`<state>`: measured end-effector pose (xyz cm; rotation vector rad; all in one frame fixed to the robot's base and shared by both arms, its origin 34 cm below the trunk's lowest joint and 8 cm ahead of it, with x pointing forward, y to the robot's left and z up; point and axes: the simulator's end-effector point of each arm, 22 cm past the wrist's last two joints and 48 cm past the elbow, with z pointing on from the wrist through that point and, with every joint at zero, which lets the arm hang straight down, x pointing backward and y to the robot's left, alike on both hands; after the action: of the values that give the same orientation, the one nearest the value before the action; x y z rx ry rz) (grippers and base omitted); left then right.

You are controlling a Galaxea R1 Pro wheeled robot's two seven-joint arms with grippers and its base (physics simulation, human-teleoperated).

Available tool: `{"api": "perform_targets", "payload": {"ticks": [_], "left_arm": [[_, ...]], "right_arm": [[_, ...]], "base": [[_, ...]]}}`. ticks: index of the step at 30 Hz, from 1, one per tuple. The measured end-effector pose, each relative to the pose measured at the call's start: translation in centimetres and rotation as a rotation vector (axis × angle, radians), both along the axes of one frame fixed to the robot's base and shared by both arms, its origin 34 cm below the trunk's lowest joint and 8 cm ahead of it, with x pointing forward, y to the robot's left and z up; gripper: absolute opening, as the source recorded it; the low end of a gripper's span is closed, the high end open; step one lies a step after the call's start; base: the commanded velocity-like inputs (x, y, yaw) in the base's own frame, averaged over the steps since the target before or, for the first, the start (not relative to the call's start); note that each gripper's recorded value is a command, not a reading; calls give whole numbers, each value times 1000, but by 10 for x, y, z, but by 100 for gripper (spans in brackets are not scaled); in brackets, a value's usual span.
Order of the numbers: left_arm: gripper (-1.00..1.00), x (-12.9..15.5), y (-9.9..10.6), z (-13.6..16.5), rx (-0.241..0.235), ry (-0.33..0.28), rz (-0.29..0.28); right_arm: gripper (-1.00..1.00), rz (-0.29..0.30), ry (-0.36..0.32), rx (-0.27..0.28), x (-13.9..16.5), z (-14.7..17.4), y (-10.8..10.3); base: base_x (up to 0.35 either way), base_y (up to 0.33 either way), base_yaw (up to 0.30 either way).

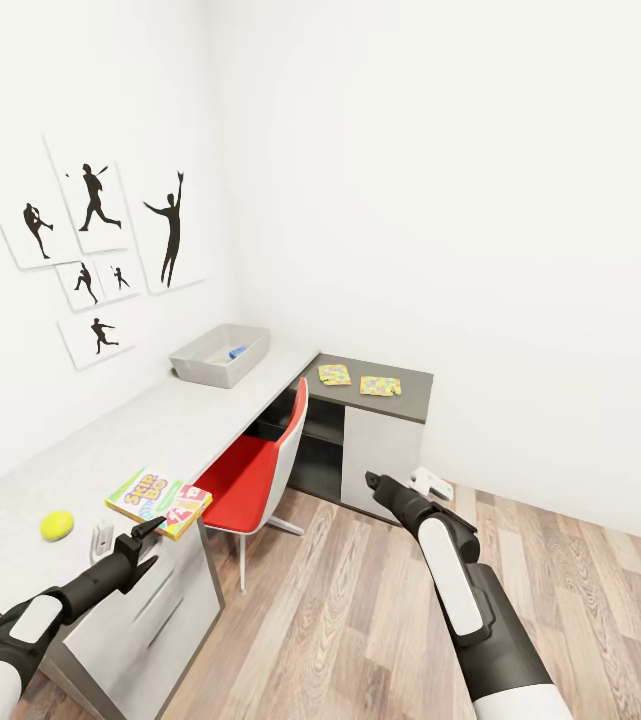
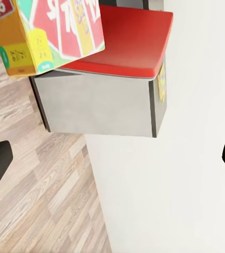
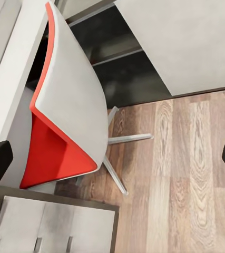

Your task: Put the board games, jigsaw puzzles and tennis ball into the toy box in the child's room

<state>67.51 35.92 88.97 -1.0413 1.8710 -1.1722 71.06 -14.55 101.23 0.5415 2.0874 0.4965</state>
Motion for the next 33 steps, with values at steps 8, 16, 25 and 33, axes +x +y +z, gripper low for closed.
{"api": "perform_targets", "payload": {"ticks": [8, 16, 25, 33], "left_arm": [[100, 0, 0, 0, 0, 0, 0], [100, 0, 0, 0, 0, 0, 0], [100, 3, 0, -7, 1, 1, -1], [100, 6, 1, -13, 3, 0, 0]], "right_arm": [[100, 1, 1, 0, 0, -1, 0], [100, 2, 2, 1, 0, -1, 1], [100, 3, 2, 1, 3, -8, 2], [100, 4, 2, 1, 5, -15, 2]], "base": [[0, 0, 0], [0, 0, 0], [0, 0, 0], [0, 0, 0]]}}
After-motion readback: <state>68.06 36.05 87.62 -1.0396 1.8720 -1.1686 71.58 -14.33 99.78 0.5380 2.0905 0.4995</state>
